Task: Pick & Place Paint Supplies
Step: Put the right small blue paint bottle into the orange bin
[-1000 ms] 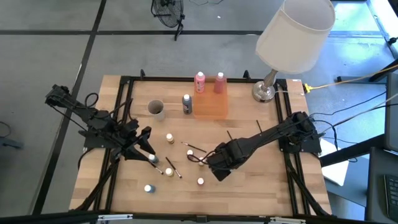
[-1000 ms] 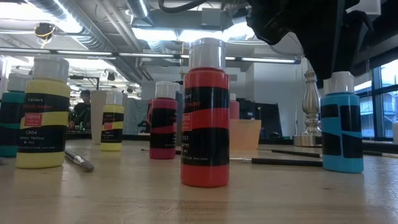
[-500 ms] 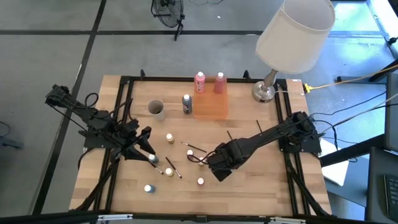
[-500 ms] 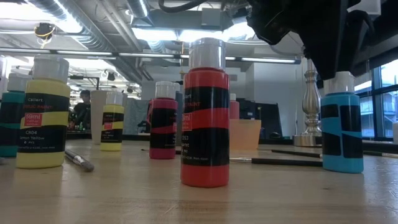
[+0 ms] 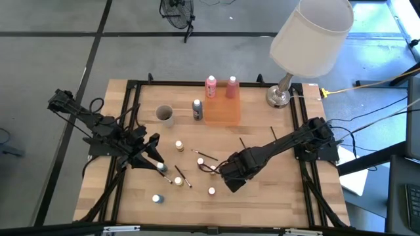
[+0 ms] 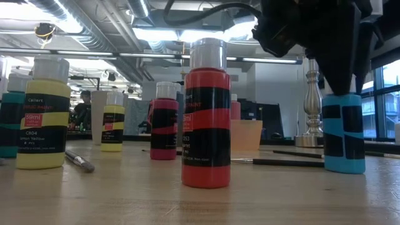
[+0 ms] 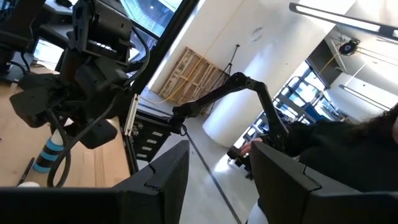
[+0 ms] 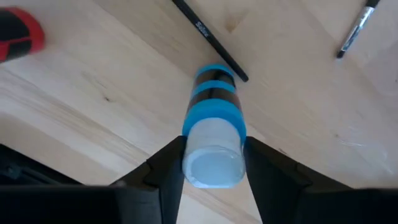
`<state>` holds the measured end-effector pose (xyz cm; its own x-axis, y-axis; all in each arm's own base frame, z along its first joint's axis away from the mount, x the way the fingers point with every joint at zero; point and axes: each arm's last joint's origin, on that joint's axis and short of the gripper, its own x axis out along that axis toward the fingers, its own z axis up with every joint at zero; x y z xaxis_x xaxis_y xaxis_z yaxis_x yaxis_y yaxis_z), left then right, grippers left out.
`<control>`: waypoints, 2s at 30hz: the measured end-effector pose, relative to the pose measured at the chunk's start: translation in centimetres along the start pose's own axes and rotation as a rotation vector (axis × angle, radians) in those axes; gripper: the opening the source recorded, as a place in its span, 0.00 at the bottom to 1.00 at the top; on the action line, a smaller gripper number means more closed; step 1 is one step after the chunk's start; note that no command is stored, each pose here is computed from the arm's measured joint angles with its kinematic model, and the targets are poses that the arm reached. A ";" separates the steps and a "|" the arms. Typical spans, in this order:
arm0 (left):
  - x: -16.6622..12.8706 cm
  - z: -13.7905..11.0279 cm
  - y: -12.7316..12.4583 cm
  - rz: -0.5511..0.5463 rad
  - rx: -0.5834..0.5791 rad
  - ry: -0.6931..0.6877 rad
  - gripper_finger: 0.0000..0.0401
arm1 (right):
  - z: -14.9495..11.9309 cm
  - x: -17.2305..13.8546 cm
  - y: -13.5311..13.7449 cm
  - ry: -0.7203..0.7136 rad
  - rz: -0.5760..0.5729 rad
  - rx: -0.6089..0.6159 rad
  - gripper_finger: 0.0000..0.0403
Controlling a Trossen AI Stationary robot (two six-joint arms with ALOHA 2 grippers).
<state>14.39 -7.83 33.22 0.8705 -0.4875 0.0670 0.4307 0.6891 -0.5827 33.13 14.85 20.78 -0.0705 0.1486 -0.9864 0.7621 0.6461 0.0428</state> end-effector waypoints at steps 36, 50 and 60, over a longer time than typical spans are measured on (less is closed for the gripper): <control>0.0 0.0 0.0 0.001 0.028 0.002 0.41 | -1.2 -10.2 1.3 -0.123 0.187 -0.052 0.30; 0.0 -0.2 -0.2 -0.072 -0.027 0.056 0.41 | 0.7 -20.3 0.2 -0.448 0.439 -0.099 0.30; -0.1 -0.3 -0.5 -0.157 -0.046 0.120 0.41 | 6.7 -22.7 -3.2 -0.562 0.440 -0.027 0.30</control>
<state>14.05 -8.29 33.20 0.7578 -0.6494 0.0644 0.5451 0.5757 -0.6094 36.59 4.36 41.94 0.5876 -0.0038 -0.8092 0.6271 0.6341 0.4524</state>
